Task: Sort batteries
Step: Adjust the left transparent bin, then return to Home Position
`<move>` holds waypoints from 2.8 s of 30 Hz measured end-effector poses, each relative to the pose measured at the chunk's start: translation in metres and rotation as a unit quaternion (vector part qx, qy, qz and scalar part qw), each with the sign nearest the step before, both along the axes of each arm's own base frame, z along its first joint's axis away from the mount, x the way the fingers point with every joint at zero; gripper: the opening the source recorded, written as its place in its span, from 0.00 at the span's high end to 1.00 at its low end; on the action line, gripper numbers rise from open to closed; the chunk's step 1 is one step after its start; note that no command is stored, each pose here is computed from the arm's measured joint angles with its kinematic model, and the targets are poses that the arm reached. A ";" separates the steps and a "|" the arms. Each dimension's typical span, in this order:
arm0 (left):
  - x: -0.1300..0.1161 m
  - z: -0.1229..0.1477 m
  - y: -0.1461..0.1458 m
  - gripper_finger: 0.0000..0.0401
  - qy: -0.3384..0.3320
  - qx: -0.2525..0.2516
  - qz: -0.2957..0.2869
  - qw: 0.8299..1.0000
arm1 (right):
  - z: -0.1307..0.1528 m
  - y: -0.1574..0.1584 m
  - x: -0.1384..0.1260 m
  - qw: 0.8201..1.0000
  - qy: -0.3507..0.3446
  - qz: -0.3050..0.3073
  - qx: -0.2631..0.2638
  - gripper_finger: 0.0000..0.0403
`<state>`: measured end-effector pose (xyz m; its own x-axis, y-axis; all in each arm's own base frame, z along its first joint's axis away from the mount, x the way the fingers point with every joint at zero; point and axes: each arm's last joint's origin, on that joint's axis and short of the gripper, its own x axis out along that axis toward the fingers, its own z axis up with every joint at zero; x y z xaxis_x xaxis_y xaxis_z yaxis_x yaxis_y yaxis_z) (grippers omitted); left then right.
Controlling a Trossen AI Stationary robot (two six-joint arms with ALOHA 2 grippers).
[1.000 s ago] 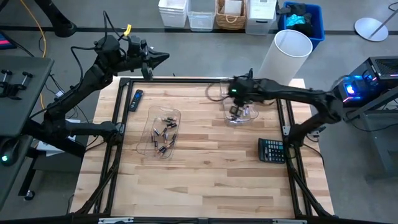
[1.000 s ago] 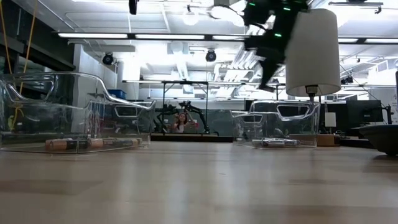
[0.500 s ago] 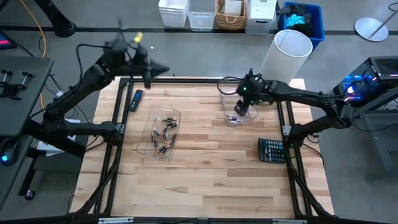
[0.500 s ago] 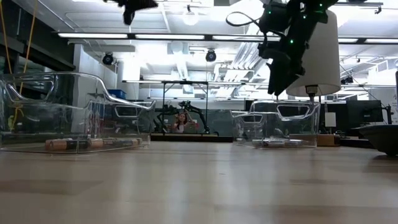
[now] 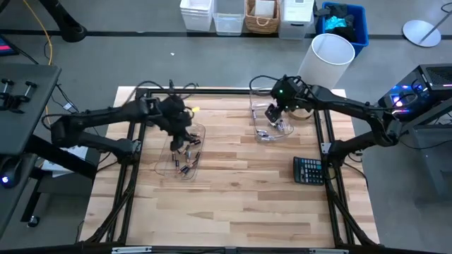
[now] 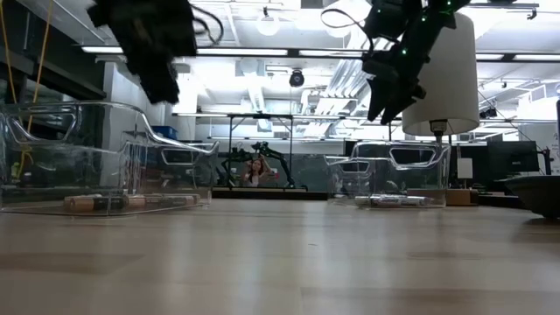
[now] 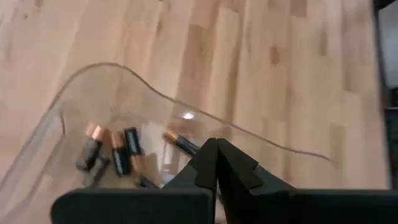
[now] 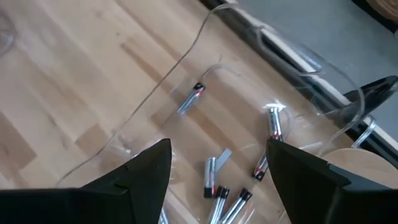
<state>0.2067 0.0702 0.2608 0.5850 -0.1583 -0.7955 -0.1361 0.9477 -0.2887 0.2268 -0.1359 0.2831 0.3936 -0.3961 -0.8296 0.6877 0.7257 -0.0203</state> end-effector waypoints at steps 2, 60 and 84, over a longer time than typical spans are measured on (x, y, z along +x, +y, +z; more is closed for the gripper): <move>0.010 -0.014 0.005 1.00 0.007 0.016 -0.011 1.000 | 0.001 -0.004 -0.001 1.000 -0.004 -0.007 -0.003 0.36; -0.004 -0.011 0.097 1.00 -0.031 0.106 0.141 0.984 | -0.001 -0.008 -0.007 0.999 0.003 -0.032 0.012 0.36; -0.041 -0.056 -0.035 1.00 -0.423 -0.049 0.248 0.870 | 0.033 0.034 -0.022 0.988 -0.113 0.025 0.100 1.00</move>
<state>0.1655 0.0357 0.2050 0.9703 0.2380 -0.0436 -0.2208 0.7974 -0.5615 0.2051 -0.1017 0.3156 0.5930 -0.2089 -0.7776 0.6216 0.7327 0.2771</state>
